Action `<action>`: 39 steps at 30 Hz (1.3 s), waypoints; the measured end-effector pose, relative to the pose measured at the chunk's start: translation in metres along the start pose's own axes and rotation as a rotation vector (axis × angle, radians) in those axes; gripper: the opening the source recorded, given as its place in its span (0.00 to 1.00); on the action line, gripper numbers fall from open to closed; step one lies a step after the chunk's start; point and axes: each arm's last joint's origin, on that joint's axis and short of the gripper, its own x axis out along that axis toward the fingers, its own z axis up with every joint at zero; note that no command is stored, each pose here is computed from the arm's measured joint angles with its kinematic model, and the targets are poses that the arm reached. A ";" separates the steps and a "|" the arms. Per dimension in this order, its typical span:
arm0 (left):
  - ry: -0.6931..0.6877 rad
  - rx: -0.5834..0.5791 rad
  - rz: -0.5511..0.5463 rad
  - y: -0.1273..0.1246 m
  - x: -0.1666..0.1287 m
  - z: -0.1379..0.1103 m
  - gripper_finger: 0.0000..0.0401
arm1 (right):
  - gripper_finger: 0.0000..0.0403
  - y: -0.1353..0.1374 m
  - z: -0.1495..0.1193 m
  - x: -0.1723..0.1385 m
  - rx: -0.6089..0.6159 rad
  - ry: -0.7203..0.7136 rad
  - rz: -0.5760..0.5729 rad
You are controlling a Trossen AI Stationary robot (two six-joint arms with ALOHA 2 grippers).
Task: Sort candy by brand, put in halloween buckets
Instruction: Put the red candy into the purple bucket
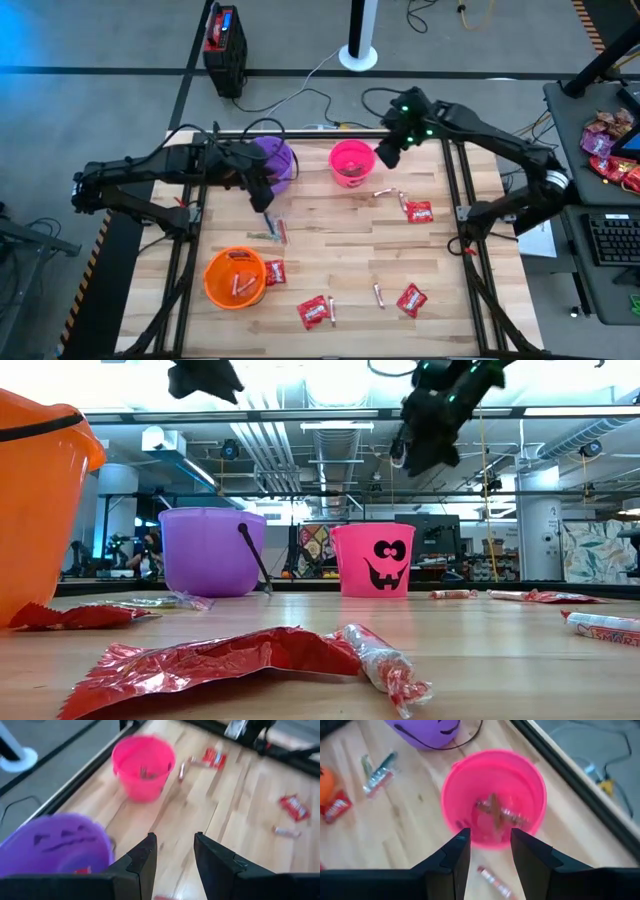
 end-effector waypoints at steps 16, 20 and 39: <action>0.147 0.117 0.023 -0.003 0.016 -0.010 0.28 | 0.29 0.052 -0.068 -0.015 0.622 0.557 -0.258; 0.144 0.122 0.023 -0.002 0.015 -0.010 0.28 | 0.33 0.060 -0.084 0.008 0.589 0.664 -0.316; 0.118 0.119 0.026 0.000 0.007 -0.010 0.28 | 0.53 0.034 -0.182 0.093 0.557 0.693 -0.418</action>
